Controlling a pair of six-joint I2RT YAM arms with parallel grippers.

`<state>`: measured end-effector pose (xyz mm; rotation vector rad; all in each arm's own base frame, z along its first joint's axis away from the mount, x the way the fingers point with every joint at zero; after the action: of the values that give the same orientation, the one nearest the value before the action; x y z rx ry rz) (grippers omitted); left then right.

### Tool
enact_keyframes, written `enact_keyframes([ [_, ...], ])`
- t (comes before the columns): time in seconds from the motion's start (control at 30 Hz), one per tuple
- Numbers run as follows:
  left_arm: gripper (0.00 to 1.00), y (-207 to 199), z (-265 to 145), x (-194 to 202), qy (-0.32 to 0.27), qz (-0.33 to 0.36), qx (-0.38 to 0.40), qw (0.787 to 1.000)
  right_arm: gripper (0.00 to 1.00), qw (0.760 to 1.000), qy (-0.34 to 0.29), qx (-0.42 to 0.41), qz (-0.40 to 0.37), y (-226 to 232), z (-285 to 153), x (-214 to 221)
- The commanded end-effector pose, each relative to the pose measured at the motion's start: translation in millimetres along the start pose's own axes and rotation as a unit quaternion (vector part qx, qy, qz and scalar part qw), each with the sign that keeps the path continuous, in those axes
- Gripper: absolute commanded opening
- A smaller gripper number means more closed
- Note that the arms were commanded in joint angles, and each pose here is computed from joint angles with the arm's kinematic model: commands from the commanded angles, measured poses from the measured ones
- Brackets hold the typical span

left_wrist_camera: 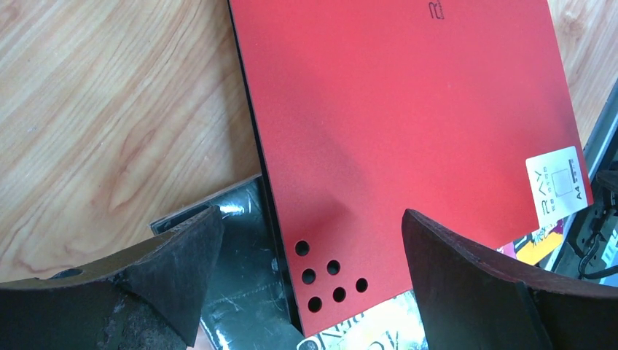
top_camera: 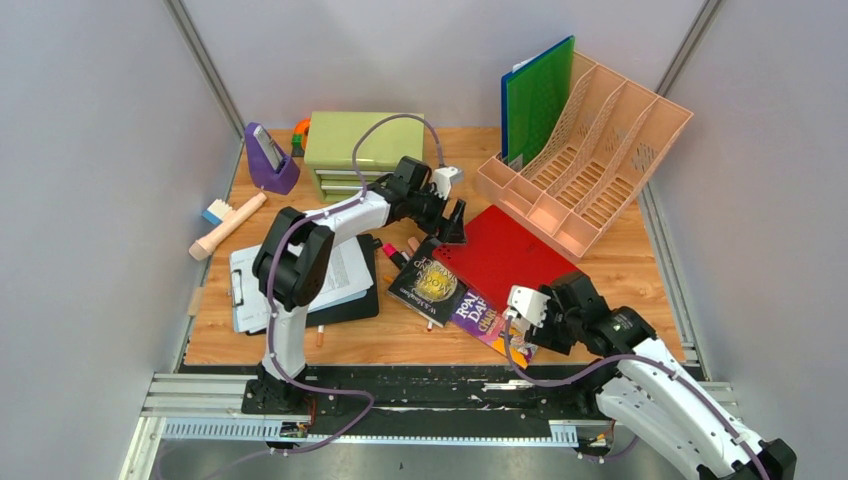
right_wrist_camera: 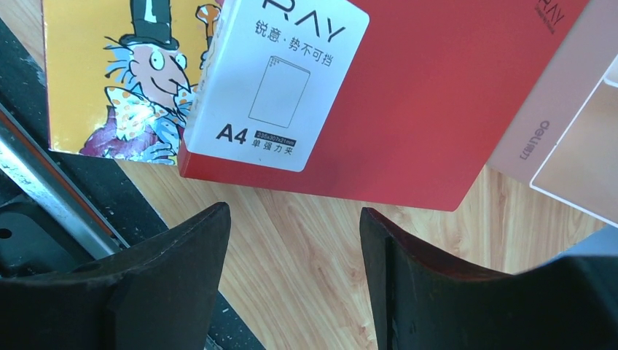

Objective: Organize the desk
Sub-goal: Pick up the folder from the center of the board.

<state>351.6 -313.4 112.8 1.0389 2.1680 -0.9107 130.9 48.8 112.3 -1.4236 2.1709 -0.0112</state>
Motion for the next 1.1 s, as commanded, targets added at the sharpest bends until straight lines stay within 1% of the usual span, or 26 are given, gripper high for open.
enact_keyframes([
  [0.0, 1.0, -9, 4, -21, -0.025, 0.017, 0.018, 0.999, 0.67, 1.0, 0.012, 0.018, -0.006, -4, -5, 5],
  [0.1, 1.0, -11, 7, -21, -0.023, 0.013, 0.029, 0.999, 0.67, 1.0, 0.007, 0.026, -0.012, -7, 0, 5],
  [0.13, 1.0, -15, 9, -20, -0.021, 0.01, 0.042, 0.999, 0.66, 0.999, 0.006, 0.028, -0.018, -8, 8, 5],
  [0.3, 1.0, -15, 12, -15, -0.013, 0.002, 0.045, 0.999, 0.63, 0.999, 0.004, 0.027, -0.018, -11, 23, -1],
  [0.57, 0.98, -24, 11, -10, -0.005, -0.021, 0.071, 0.997, 0.59, 0.998, -0.035, 0.044, -0.014, -19, 31, -17],
  [0.77, 0.93, -37, -2, -10, -0.002, -0.021, 0.097, 0.995, 0.58, 0.997, -0.055, 0.054, -0.02, -24, 38, -25],
  [0.93, 0.85, -47, -17, -13, 0.002, -0.008, 0.107, 0.994, 0.58, 0.997, -0.072, 0.037, -0.02, -24, 43, -35],
  [1.07, 0.78, -52, -28, -2, 0.027, -0.017, 0.112, 0.993, 0.58, 0.995, -0.089, 0.037, -0.02, -27, 44, -45],
])
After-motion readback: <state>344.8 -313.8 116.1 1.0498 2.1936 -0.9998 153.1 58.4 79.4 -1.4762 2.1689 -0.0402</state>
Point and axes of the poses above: each gripper's point midway between its finger pads, its own z axis out along the fingers, its own y axis along the line the jaws close on, x = y × z, the point moved 5 cm from there along -z, back along the fingers, and after that the axes turned 9 degrees about z, right-handed, at the moved point
